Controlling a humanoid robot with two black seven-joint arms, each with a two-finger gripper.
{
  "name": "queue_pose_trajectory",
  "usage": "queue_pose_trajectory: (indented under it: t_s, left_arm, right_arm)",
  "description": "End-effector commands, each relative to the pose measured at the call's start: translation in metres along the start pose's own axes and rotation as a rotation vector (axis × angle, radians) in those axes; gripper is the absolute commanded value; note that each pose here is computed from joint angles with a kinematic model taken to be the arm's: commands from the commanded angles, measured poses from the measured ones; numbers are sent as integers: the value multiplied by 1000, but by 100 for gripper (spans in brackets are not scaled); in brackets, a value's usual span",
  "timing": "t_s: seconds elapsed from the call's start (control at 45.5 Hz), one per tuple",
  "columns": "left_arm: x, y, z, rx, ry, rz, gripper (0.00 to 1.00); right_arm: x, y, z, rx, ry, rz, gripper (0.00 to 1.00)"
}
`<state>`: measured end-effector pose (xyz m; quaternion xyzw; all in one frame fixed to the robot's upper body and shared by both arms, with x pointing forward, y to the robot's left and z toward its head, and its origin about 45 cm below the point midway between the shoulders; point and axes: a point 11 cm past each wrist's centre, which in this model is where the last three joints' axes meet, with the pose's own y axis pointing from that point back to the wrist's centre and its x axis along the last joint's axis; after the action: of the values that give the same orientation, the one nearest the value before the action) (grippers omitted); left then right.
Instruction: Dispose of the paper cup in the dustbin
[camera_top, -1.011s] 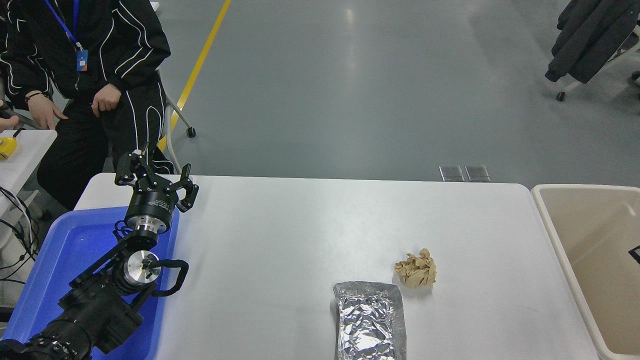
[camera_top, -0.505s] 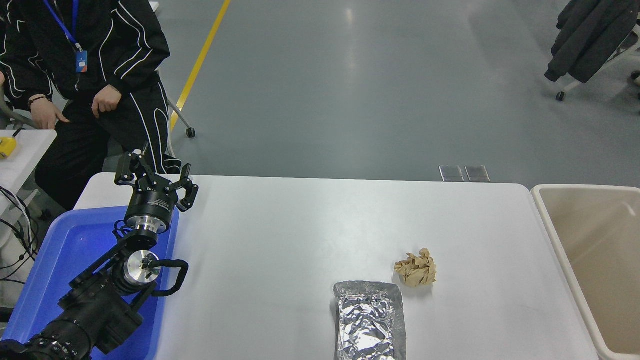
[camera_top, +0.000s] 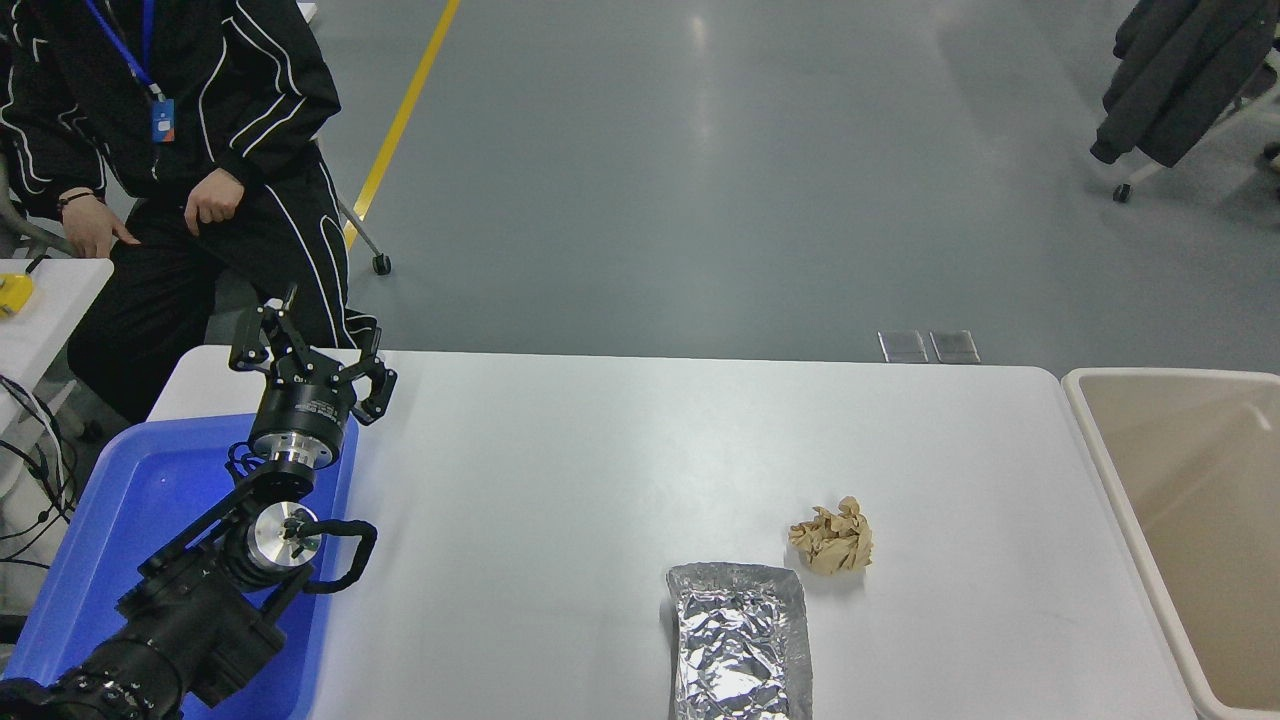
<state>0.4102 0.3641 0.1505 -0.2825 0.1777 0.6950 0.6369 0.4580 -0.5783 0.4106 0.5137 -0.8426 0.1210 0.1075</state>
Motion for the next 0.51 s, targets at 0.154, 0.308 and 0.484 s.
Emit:
queue_pose_trajectory:
  t_s: [0.154,0.308,0.484]
  left_arm:
    - [0,0,0,0,1,0,100]
    - [0,0,0,0,1,0,100]
    - [0,0,0,0,1,0,100]
  right_arm:
    - [-61,8,-64,188,-434,-176,100]
    - [-112,29,-29,130,-473,-306,100]
    - [-164,58,48,-28,-521,-377,100]
